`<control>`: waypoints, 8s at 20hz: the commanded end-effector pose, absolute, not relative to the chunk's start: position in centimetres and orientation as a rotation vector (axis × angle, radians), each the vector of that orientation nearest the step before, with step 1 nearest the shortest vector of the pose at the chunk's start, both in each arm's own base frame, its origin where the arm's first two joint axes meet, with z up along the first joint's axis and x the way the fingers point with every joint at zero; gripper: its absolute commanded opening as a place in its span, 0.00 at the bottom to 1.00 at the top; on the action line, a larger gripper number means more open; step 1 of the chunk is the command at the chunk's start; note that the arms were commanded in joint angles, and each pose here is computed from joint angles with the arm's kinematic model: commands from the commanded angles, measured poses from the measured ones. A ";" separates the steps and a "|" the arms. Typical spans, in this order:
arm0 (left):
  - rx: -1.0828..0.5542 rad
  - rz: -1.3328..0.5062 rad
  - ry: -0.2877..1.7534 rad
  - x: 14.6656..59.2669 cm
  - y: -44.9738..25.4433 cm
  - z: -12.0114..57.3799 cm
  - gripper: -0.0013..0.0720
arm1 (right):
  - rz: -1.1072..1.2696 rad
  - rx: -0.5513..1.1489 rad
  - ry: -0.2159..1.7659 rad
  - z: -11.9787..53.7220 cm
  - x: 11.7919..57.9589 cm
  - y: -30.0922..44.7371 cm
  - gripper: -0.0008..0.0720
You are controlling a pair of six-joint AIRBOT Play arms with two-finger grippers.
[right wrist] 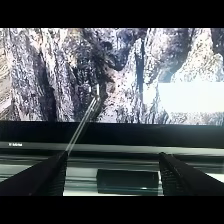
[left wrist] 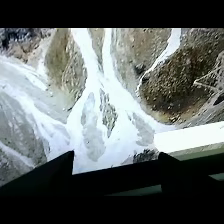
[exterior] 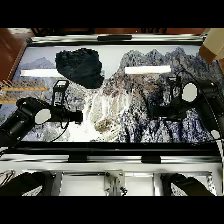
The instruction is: Fold the shirts.
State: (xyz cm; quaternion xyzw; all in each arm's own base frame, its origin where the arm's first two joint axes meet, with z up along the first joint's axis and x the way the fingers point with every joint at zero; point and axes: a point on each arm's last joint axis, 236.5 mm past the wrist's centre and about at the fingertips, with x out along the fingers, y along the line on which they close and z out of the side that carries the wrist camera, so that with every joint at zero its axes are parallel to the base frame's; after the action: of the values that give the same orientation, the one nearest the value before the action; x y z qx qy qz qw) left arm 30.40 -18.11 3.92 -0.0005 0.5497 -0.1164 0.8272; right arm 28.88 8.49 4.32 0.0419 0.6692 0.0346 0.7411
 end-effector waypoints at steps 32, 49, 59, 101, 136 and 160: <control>-0.636 -0.057 0.545 64.6 -11.7 4.1 0.11 | 0.108 0.117 1.299 5.2 32.7 9.4 0.95; -0.231 -0.955 0.399 29.3 -39.3 31.4 0.11 | -0.397 -0.151 0.682 31.1 25.0 -7.7 0.95; -0.275 -0.839 0.858 28.3 -42.9 14.2 0.99 | -0.095 0.011 0.814 27.4 25.7 0.2 0.95; -0.353 -0.349 0.834 41.3 -15.0 11.9 0.12 | 0.413 -0.388 0.645 22.5 48.0 19.1 0.13; -0.313 -0.352 0.453 43.5 -13.4 22.8 0.11 | -0.329 -0.424 0.853 13.6 30.5 -3.6 0.13; -0.377 -0.313 1.315 43.6 -15.2 -0.4 0.97 | -0.413 -0.607 1.101 6.5 39.3 -1.2 0.13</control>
State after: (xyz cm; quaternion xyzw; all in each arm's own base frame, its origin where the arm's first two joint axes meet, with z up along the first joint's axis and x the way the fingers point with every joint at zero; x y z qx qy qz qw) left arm 49.60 -15.52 2.52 -0.2165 0.4854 -0.1158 0.8391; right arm 39.56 -1.25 7.69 -0.2720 0.4909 -0.1956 0.8042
